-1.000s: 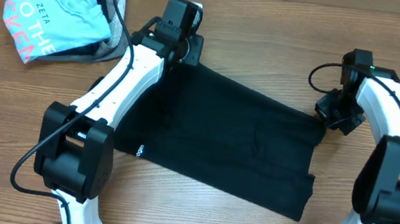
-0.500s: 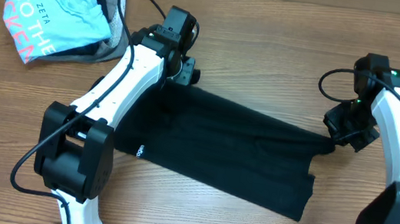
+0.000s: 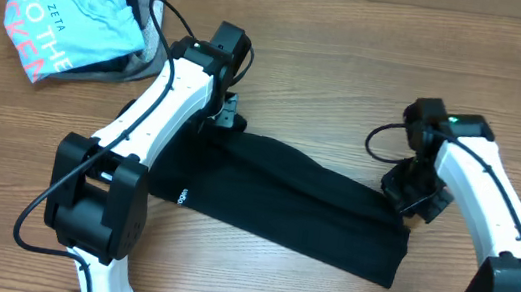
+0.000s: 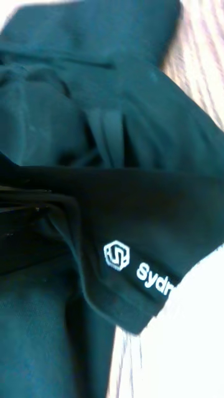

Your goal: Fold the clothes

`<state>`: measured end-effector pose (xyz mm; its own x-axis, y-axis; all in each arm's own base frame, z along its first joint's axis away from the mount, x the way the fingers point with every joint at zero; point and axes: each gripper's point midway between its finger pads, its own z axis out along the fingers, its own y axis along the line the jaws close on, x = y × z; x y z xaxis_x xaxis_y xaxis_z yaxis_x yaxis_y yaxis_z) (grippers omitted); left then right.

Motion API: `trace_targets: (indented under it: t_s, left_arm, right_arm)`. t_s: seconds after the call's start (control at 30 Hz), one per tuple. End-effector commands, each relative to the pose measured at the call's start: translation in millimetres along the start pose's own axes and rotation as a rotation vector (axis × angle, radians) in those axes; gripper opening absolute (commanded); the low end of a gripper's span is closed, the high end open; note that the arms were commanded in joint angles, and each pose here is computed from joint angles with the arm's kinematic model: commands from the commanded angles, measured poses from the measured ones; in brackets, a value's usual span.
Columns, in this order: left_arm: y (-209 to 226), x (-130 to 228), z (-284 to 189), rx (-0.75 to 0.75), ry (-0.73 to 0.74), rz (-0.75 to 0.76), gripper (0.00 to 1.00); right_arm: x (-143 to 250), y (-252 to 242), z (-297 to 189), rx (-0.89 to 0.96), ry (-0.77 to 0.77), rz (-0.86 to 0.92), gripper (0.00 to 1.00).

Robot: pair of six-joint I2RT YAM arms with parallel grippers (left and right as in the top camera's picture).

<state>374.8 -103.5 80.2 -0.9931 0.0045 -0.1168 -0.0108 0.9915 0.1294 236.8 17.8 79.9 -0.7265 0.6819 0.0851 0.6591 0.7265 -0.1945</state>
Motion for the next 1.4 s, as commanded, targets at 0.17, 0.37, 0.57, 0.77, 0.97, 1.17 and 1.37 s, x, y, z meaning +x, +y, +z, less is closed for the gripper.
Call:
trace_targets:
  t_s: [0.17, 0.37, 0.57, 0.77, 0.97, 1.17, 1.37]
  left_arm:
    - [29.9, 28.3, -24.1, -0.119, 0.066, -0.095, 0.04]
    - [32.8, 37.5, -24.4, -0.134, 0.102, -0.092, 0.26]
    - [36.4, 55.2, -20.8, -0.15, 0.171, -0.079, 0.33]
    - [33.4, 63.7, -15.7, -0.132, 0.205, -0.067, 0.52]
    - [30.1, 55.1, -13.6, -0.116, 0.171, -0.062, 0.82]
    - [-12.6, 20.4, -9.7, 0.111, 0.044, 0.098, 0.86]
    - [-34.3, 6.0, -11.4, 0.219, -0.021, 0.203, 0.86]
  right_arm:
    - [15.0, -16.2, 16.5, 0.059, 0.025, 0.023, 0.04]
    - [19.9, -19.4, 33.6, 0.068, 0.037, 0.023, 0.04]
    - [21.7, -21.3, 35.5, 0.074, 0.044, -0.012, 0.1]
    - [19.9, -19.4, 35.7, 0.066, 0.039, -0.067, 0.57]
    - [18.7, -18.0, 35.9, 0.06, 0.034, -0.067, 0.9]
    - [14.5, -12.7, 36.2, 0.039, 0.016, -0.065, 0.93]
    - [13.2, -11.2, 36.4, 0.033, 0.011, -0.065, 0.94]
